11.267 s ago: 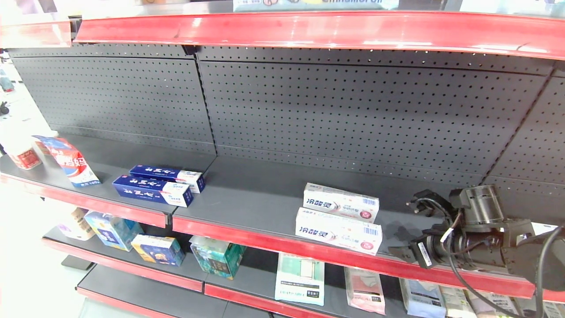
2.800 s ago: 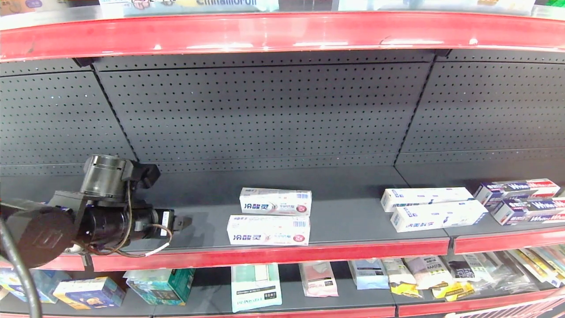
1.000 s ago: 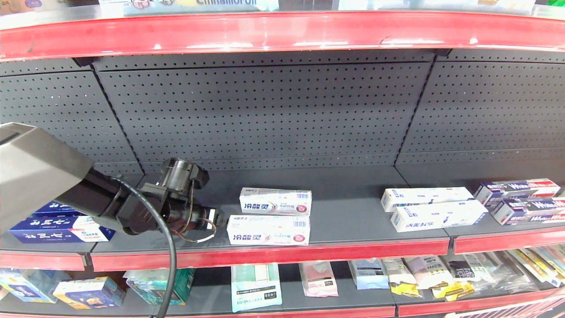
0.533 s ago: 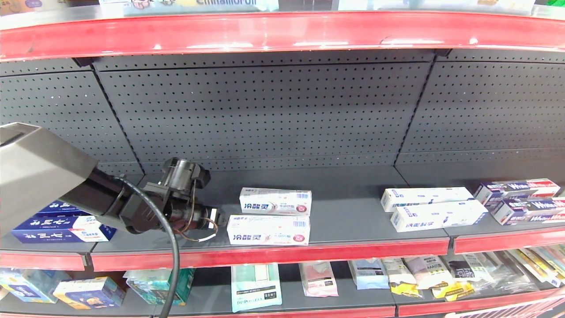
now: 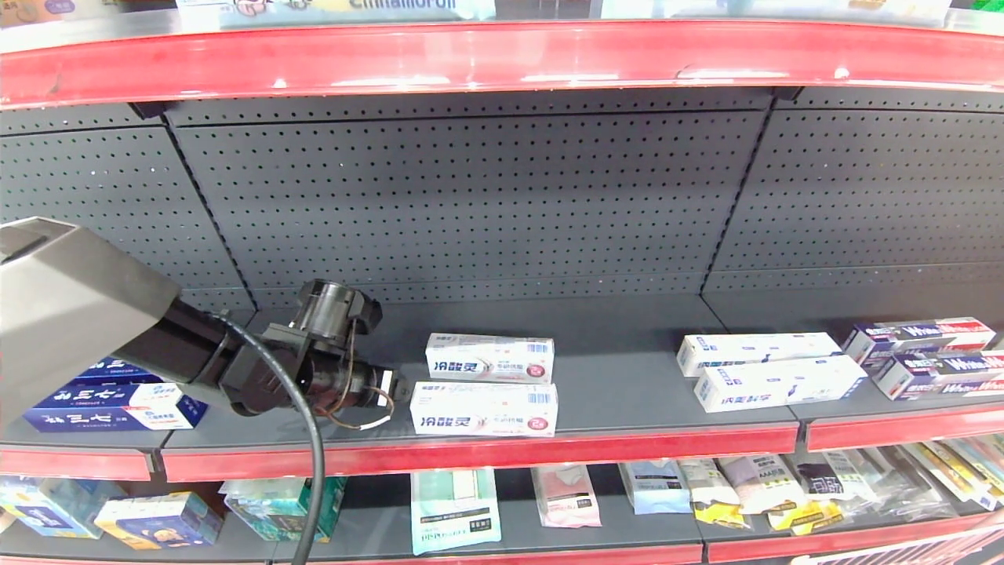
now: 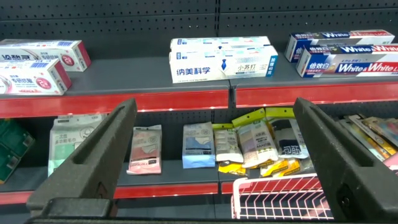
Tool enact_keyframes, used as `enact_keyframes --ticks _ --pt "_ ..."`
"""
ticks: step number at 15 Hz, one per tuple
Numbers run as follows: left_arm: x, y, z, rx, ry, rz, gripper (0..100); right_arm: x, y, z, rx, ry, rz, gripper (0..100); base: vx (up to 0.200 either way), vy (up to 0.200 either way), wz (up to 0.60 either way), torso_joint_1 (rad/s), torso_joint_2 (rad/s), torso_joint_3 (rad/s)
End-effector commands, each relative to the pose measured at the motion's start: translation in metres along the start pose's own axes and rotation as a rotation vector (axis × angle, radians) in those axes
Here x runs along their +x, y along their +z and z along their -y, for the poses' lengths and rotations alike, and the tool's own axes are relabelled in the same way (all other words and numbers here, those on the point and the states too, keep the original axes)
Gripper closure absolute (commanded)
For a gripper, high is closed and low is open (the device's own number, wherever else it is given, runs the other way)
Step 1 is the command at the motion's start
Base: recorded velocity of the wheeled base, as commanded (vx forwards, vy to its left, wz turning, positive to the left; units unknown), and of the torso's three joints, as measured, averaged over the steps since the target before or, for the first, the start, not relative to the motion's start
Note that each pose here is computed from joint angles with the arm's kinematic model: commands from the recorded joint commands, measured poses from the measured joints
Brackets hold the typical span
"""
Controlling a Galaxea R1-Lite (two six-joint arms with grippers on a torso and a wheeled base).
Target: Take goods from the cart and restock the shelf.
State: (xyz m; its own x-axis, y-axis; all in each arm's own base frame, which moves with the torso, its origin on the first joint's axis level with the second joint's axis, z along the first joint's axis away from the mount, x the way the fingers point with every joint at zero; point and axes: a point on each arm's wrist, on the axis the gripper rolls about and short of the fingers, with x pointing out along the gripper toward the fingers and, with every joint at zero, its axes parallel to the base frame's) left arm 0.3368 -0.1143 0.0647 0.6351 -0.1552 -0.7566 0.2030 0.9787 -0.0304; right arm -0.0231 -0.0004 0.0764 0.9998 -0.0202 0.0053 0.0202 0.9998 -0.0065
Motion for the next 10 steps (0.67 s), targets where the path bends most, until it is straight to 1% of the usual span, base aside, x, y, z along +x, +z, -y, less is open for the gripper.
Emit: enact_keyframes --ticks 1,10 --pt "-0.0005 0.001 0.0014 0.003 -0.003 0.004 0 0.0001 0.0001 0.0 0.0 -0.001 -0.001 0 0.0 0.0 0.0 0.0 0.0 0.0" --pt "0.0008 0.0018 0.001 0.002 -0.002 0.004 0 0.0001 0.0001 0.0 0.0 -0.001 -0.001 0 0.0 0.0 0.0 0.0 0.0 0.0"
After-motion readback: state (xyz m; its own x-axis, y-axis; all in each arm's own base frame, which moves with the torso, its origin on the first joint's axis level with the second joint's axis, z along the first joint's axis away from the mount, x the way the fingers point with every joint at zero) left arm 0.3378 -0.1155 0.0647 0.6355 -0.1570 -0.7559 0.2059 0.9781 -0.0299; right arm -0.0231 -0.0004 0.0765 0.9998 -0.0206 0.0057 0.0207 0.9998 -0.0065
